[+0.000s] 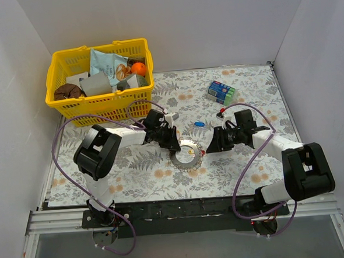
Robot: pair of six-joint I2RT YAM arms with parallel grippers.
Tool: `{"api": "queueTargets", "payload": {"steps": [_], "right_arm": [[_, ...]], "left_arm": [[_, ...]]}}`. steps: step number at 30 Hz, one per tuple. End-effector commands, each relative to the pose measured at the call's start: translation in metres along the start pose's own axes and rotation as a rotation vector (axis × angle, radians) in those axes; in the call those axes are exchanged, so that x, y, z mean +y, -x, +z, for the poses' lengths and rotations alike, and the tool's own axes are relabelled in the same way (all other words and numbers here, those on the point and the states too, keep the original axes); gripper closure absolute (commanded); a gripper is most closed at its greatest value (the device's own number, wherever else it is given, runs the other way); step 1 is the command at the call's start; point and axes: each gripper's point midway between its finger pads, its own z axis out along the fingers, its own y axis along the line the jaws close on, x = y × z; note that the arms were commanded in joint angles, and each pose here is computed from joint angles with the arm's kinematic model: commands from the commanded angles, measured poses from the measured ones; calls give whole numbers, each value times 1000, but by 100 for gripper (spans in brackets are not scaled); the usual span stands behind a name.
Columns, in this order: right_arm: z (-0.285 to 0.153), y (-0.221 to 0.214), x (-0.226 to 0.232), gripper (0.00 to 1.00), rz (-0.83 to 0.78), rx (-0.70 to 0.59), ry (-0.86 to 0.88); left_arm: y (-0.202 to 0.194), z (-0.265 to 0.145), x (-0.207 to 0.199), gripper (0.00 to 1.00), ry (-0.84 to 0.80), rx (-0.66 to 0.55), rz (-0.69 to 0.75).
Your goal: Put the keys on the keyring
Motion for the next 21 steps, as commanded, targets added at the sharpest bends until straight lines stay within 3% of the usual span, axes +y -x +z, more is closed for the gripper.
{"api": "queueTargets", "payload": {"steps": [1,6,13,21], "right_arm": [[-1,7,13,54,-70,-8,10],[7,4,21,53,-121,21,-13],[14,5,26,52,-178,43,-44],[18,4,31,34,-256,52,-94]], "left_arm": [[-52,-14,41,100,224,157,-159],[-53,-22,38,100,241,149,-229],[-46,-27,34,100,237,129,-214],[5,-43,4,88,150,-3,-51]]}}
